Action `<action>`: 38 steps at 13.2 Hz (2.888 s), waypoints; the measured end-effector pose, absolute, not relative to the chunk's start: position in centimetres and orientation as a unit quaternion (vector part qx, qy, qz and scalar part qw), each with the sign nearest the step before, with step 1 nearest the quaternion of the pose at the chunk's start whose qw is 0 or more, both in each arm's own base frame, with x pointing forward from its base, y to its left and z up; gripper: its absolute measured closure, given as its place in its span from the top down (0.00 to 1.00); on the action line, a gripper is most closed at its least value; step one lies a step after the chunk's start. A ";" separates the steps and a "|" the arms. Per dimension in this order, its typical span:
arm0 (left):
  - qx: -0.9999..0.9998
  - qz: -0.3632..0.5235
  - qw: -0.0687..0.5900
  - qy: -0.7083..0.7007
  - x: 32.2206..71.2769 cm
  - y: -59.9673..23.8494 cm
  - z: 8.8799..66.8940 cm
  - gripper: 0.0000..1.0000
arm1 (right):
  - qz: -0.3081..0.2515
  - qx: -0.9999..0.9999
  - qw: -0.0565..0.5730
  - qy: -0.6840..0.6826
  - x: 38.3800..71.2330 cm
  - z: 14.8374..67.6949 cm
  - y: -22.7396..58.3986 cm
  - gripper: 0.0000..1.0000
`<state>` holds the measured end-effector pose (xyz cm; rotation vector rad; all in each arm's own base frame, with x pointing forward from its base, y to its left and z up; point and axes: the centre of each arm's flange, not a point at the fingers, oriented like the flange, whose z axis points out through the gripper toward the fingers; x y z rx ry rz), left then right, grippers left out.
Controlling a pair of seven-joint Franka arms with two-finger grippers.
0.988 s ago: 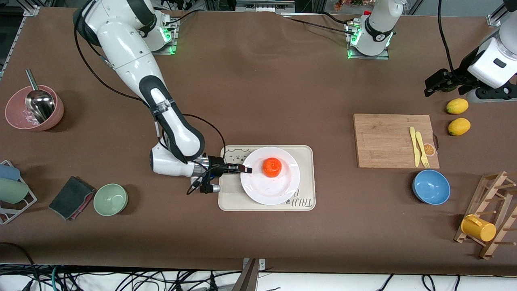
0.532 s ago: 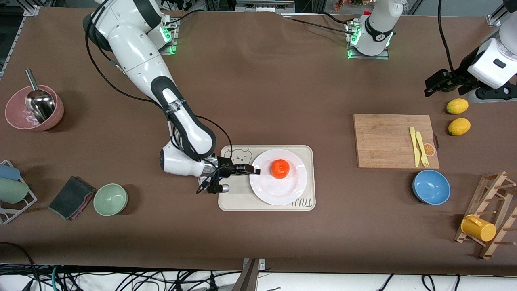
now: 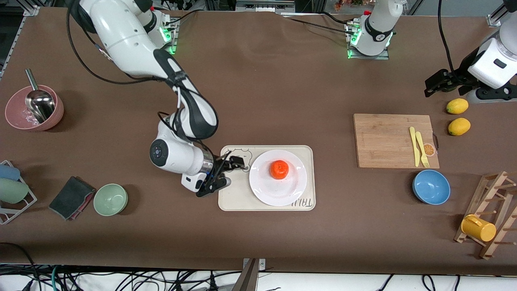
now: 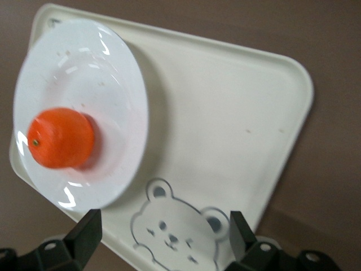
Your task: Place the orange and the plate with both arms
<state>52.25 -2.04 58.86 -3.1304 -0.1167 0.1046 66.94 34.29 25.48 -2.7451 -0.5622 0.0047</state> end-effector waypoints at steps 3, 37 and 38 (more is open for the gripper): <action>-0.999 0.033 0.004 -0.037 52.3 -2.1 58.9 1.00 | 0.059 -0.971 0.033 -0.229 67.2 31.0 27.0 1.00; -0.999 0.029 0.004 -0.033 52.5 -2.5 59.3 1.00 | 0.034 -0.998 0.006 -0.057 53.8 59.5 -2.4 1.00; -0.999 0.029 0.004 -0.033 52.5 -2.5 59.3 1.00 | 0.034 -0.998 0.006 -0.057 53.7 59.5 -2.4 1.00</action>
